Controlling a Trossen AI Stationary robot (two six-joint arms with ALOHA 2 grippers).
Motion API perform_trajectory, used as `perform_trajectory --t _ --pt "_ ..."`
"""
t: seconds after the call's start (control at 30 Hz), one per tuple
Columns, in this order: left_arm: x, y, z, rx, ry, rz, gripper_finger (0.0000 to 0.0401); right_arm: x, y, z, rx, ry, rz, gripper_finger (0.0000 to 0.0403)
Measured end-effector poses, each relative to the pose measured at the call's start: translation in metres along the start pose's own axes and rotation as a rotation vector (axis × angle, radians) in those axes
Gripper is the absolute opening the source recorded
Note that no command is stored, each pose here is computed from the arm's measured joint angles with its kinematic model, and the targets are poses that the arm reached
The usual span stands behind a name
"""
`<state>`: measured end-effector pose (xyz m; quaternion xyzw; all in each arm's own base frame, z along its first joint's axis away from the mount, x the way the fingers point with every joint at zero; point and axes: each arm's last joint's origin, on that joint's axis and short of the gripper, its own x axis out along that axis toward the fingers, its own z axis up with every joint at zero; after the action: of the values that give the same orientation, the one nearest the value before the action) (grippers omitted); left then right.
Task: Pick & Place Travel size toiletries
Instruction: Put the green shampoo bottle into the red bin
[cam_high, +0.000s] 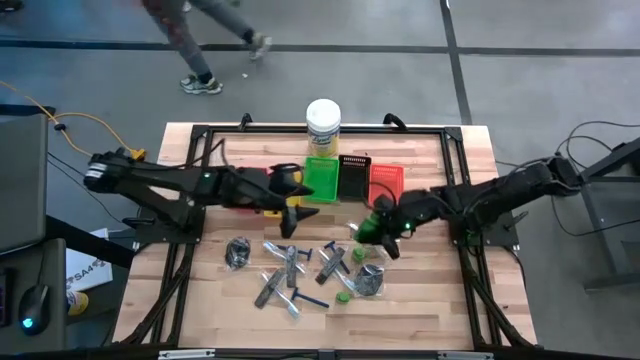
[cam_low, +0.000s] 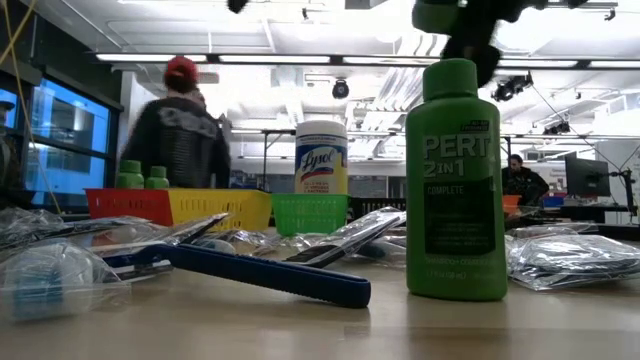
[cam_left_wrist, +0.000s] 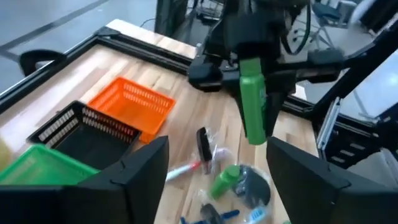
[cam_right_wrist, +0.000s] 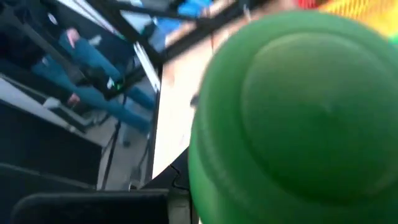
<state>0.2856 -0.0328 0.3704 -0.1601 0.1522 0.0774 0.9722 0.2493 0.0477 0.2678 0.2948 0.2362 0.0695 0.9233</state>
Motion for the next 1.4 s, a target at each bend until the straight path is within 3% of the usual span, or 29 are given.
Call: perform_trajectory --t 0.27,0.43,0.7,1.4 --pt "0.045 0.013 0.012 -0.055 -0.123 -0.173 0.0258 0.002 -0.016 0.016 -0.101 -0.048 -0.046 0.0075" --pt "0.067 0.019 0.008 -0.092 -0.121 -0.240 0.0257 0.010 -0.020 0.017 -0.120 -0.017 -0.030 0.0075" --pt "0.094 0.020 -0.009 -0.133 -0.070 -0.252 0.0257 0.019 -0.021 0.020 -0.151 -0.063 -0.006 0.0075" --pt "0.100 0.021 -0.016 -0.183 -0.014 -0.268 0.0257 0.041 -0.021 0.021 -0.175 -0.117 0.066 0.0076"
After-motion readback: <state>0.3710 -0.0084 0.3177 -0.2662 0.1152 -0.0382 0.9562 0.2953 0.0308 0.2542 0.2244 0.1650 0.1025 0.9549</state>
